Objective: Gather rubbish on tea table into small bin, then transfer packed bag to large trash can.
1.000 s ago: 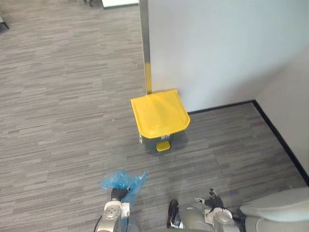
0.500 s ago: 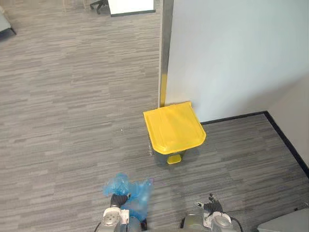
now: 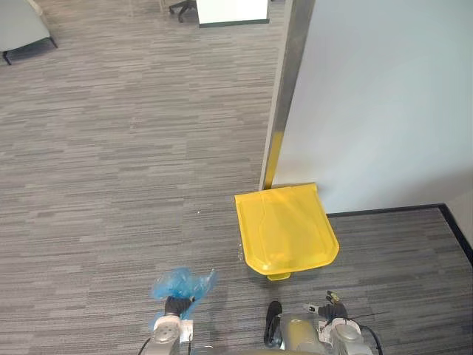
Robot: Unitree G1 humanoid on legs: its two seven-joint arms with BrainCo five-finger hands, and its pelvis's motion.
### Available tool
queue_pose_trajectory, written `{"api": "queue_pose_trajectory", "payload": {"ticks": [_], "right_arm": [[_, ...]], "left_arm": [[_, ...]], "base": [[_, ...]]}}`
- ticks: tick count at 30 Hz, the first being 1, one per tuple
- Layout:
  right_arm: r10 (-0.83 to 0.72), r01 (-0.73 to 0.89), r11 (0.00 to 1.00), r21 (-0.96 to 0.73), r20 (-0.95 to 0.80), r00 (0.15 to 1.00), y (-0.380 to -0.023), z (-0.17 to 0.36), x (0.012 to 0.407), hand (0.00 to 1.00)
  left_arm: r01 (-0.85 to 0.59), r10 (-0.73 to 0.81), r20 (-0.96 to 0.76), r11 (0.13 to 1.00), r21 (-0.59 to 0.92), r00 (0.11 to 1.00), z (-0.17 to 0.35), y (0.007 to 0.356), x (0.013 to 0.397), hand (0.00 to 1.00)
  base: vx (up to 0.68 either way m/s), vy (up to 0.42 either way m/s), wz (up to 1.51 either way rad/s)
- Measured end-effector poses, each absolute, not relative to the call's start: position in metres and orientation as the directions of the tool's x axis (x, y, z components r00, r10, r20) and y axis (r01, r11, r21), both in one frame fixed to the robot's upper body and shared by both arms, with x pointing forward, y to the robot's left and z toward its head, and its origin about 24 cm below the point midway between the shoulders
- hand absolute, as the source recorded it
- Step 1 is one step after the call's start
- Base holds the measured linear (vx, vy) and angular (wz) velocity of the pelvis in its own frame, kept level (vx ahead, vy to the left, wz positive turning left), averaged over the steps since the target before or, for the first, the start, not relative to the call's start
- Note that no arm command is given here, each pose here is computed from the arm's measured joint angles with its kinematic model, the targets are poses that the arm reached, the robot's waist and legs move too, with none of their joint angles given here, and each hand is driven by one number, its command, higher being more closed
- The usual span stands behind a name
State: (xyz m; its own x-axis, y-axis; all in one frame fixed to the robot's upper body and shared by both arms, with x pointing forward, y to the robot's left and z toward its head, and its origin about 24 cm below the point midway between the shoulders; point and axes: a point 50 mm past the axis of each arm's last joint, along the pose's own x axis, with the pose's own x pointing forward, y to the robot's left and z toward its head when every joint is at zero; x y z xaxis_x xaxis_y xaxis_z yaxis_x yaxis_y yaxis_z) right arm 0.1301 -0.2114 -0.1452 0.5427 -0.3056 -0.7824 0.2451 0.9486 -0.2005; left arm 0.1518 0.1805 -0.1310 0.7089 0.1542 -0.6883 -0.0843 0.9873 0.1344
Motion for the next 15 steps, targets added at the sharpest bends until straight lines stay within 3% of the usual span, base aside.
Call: {"api": "queue_pose_trajectory", "payload": {"ticks": [15], "right_arm": [[-0.291, 0.269, 0.948, -0.169, -0.802, 0.523, -0.2, -0.149, 0.123, 0.0]], "left_arm": [[-0.064, 0.152, -0.701, 0.987, 0.151, 0.697, -0.133, 0.184, 0.146, 1.0]], "base": [[0.09, 0.122, -0.34]]}}
